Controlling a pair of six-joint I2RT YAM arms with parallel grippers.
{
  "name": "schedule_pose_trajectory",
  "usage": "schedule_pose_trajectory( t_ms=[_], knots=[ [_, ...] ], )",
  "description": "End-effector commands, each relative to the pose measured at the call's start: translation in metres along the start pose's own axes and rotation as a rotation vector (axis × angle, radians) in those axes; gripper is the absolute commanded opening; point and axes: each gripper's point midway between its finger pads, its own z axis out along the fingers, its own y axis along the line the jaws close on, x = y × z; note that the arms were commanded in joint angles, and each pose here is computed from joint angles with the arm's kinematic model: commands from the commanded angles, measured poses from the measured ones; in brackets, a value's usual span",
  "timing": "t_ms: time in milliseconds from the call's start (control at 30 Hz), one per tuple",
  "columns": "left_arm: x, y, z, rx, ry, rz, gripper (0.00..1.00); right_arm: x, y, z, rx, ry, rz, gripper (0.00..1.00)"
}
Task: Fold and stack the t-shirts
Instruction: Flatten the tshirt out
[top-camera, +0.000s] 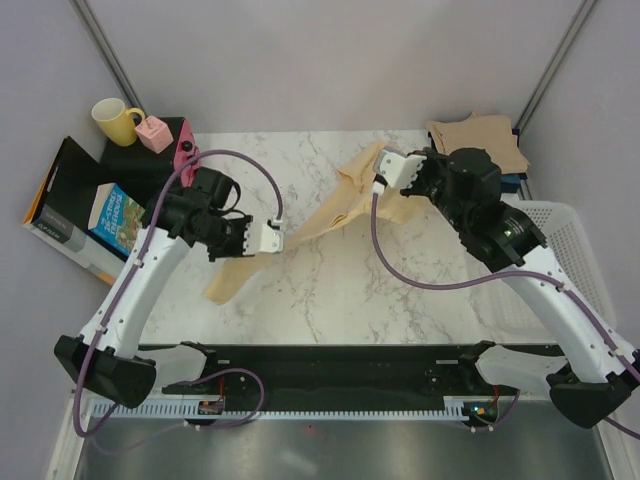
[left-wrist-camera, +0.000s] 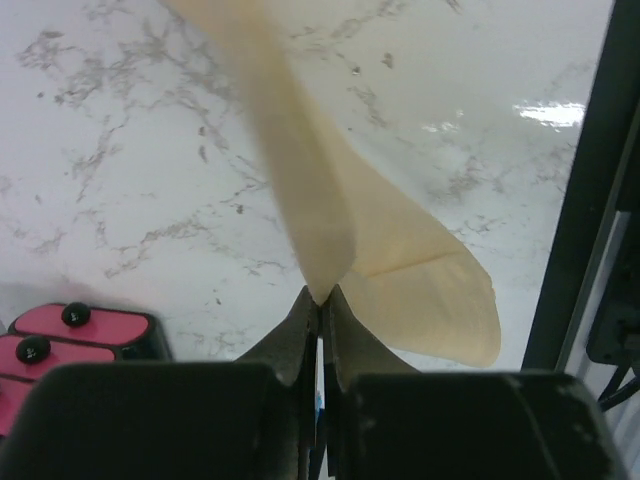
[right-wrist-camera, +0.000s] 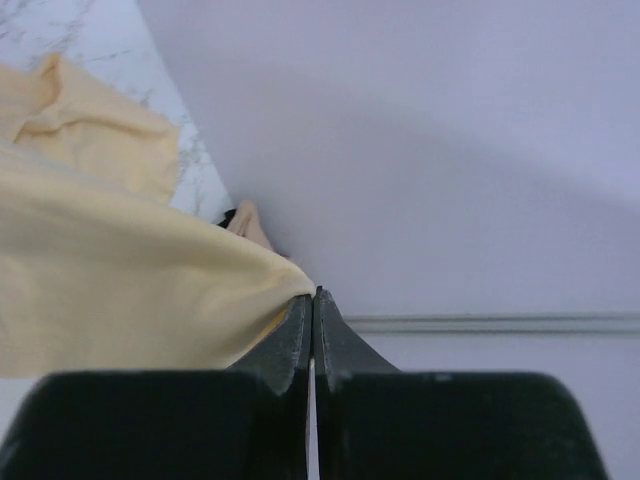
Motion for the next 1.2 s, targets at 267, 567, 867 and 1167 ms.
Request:
schedule_pose_trajectory(
  t_ms=[267,567,867,1167],
  knots=[
    [0.058,-0.103,0.045,0.427,0.163,0.154,0.21,-0.014,-0.096,-0.022,0.382,-0.027,0.086,0.0],
    [0.078,-0.075,0.121,0.412,0.219,0.131,0.35,-0.016,-0.061,0.02,0.27,-0.032,0.098,0.0],
    [-0.016,-0.053,0.123,0.291,-0.09,0.11,0.36,-0.009,-0.039,0.042,0.211,0.006,0.057,0.0],
    [-0.021,-0.098,0.15,0.307,-0.126,0.141,0.34,-0.007,-0.027,0.054,0.184,0.011,0.062,0.0]
  ],
)
